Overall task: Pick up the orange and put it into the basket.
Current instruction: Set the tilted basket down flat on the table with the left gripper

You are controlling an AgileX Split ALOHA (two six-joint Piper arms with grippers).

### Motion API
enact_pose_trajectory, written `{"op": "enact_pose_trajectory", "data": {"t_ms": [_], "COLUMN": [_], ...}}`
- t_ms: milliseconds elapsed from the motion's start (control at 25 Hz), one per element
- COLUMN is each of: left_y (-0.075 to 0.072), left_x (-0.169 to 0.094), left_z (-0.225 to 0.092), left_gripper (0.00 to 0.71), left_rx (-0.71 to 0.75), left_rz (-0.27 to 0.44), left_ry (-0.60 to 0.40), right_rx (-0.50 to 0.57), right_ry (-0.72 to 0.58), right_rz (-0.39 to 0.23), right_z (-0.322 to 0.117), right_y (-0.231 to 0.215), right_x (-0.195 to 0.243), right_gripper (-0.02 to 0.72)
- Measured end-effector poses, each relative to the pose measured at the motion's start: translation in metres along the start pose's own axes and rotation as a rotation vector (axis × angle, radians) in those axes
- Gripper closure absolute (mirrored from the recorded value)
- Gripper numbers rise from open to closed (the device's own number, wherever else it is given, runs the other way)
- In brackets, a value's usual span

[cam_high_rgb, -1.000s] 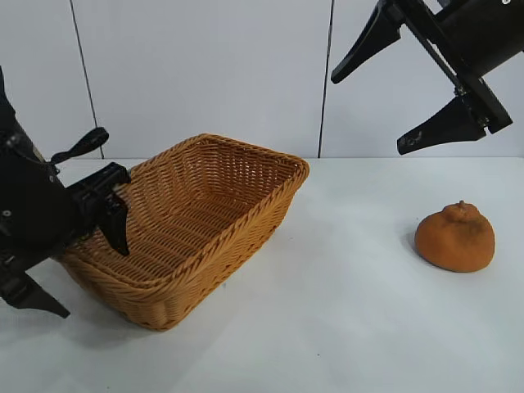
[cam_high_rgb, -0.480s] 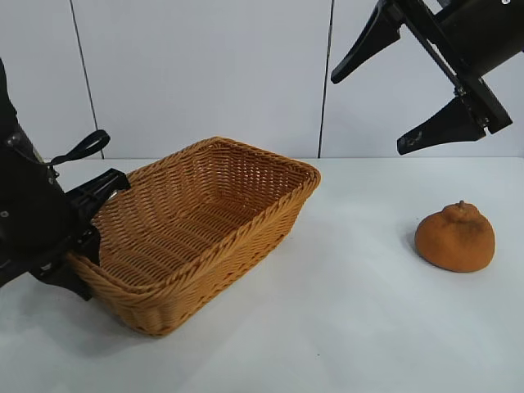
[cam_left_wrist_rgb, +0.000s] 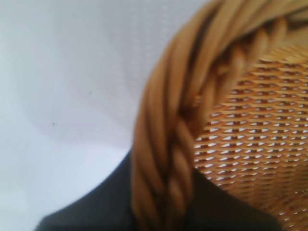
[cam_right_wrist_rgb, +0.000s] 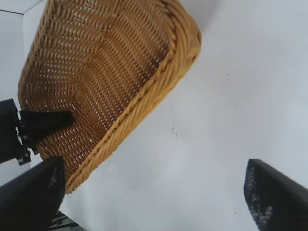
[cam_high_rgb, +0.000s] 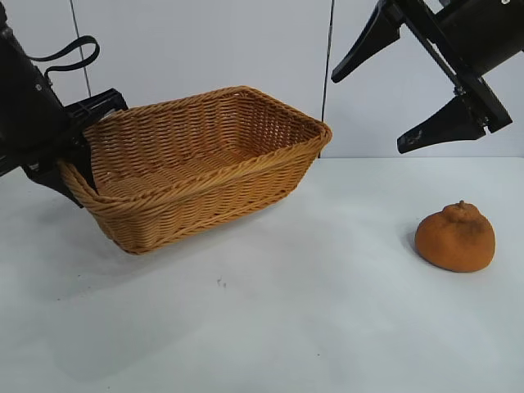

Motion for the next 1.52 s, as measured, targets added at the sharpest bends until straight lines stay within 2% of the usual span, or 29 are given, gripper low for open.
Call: {"op": "enact_pose_trajectory", "data": {"t_ms": [120, 280, 440, 800, 1160, 1400, 1440, 1520], "left_y": [-0.015, -0.035, -0.045, -0.035, -0.012, -0.011, -0.011, -0.012], "left_x": [0.010, 0.016, 0.022, 0.035, 0.058, 0.061, 0.061, 0.061], "left_z": [0.005, 0.004, -0.005, -0.002, -0.005, -0.005, -0.005, -0.005], "left_gripper": [0.625, 0.625, 0.625, 0.625, 0.625, 0.625, 0.618, 0.553], "left_rx": [0.180, 0.369, 0.466, 0.460, 0.391, 0.385, 0.385, 0.381], "left_rz": [0.039, 0.046, 0.033, 0.072, 0.093, 0.078, 0.077, 0.073], "left_ry": [0.068, 0.143, 0.203, 0.238, 0.220, 0.206, 0.205, 0.206], "right_rx": [0.000, 0.000, 0.000, 0.000, 0.000, 0.000, 0.000, 0.000], "right_ry": [-0.001, 0.000, 0.000, 0.000, 0.001, 0.001, 0.001, 0.001], "right_rz": [0.000, 0.000, 0.000, 0.000, 0.001, 0.001, 0.001, 0.001], "right_z": [0.000, 0.000, 0.000, 0.000, 0.000, 0.000, 0.000, 0.000], "right_y": [0.000, 0.000, 0.000, 0.000, 0.000, 0.000, 0.000, 0.000], "right_x": [0.000, 0.000, 0.000, 0.000, 0.000, 0.000, 0.000, 0.000], "right_gripper": [0.010, 0.010, 0.010, 0.010, 0.010, 0.010, 0.010, 0.010]}}
Point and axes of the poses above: a point on each arm's last joint axis where the gripper is mounted, x pointing out along that axis toward the gripper, y along the wrist's bending axis when the last joint is at zero, z = x × y, the point moved 3 cm from there along x, pointing out along that axis toward the gripper, and after that the axes turned 13 degrees about -x, right-handed, at the moved point
